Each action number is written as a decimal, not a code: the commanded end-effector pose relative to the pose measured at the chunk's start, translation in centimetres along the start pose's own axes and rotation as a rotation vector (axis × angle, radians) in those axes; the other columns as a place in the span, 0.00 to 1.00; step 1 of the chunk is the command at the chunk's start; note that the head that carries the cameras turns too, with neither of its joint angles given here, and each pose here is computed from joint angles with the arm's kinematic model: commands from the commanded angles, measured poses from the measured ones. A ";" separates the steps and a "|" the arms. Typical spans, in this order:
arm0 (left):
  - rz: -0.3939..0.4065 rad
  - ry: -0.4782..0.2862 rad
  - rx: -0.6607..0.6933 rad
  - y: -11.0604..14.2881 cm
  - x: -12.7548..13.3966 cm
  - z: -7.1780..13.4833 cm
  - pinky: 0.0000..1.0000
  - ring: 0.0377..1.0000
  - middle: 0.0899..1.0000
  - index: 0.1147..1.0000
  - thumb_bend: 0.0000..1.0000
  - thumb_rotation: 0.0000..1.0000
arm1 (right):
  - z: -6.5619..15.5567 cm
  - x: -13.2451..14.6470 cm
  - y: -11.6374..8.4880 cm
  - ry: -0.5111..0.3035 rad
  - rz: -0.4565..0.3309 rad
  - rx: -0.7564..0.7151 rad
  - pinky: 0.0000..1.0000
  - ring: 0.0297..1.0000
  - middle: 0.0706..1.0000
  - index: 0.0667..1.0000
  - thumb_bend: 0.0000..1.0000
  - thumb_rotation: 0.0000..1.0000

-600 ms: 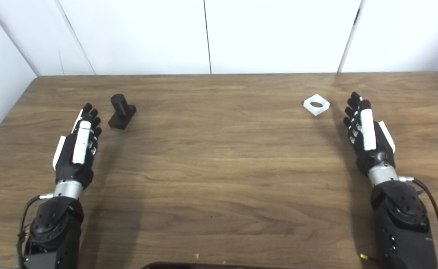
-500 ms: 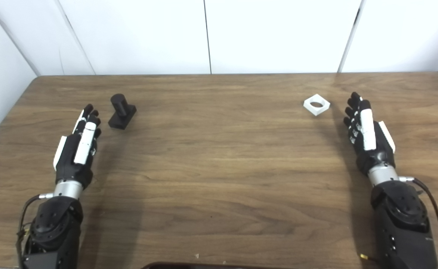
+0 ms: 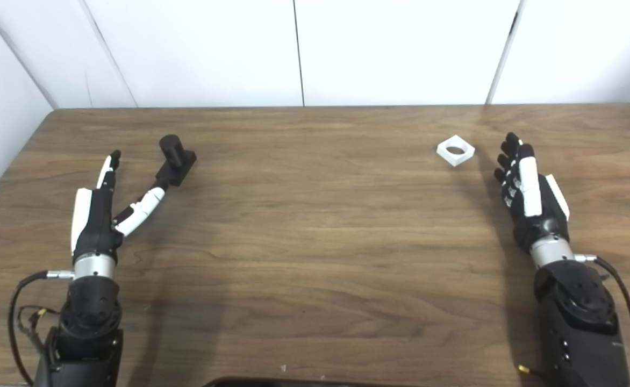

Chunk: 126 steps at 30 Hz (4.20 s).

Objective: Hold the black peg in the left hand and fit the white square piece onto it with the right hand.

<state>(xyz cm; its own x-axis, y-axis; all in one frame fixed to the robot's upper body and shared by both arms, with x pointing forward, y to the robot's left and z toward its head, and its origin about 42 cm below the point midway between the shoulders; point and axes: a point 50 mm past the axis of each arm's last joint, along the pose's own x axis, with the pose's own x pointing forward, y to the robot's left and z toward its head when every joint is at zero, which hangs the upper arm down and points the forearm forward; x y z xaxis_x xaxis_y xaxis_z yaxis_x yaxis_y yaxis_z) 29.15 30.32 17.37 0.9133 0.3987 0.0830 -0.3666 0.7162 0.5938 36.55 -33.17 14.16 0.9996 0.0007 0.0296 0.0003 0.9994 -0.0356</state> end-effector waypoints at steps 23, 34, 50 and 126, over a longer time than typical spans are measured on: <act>0.170 -0.078 0.458 0.2 5.7 3.1 1.00 1.00 0.99 0.73 0.82 0.32 | 1.4 0.7 0.0 -0.059 -0.006 0.001 1.00 1.00 1.00 1.00 0.61 1.00; 0.128 -0.072 0.513 -1.0 7.8 3.2 1.00 1.00 0.99 0.70 0.81 0.34 | 1.7 0.4 -0.2 -0.061 -0.010 -0.013 1.00 1.00 1.00 1.00 0.60 1.00; 0.077 -0.057 0.568 -3.1 10.7 4.2 1.00 1.00 0.98 0.72 0.82 0.40 | 1.7 0.1 0.0 -0.050 -0.013 -0.012 1.00 1.00 1.00 1.00 0.59 1.00; -0.003 -0.014 0.731 -5.2 13.1 2.9 1.00 1.00 0.91 0.44 0.62 0.12 | 1.6 -0.7 -1.4 -0.045 -0.015 0.003 1.00 1.00 1.00 1.00 0.66 1.00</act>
<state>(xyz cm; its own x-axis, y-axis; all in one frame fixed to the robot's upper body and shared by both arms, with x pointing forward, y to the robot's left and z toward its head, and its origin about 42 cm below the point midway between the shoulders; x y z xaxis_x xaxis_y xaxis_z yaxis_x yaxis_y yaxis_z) 42.59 29.81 16.30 0.9267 0.3730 0.0453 -0.1159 0.1690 0.9788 35.51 -33.73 14.16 0.9995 -0.0143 0.0277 0.0148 0.9997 -0.0168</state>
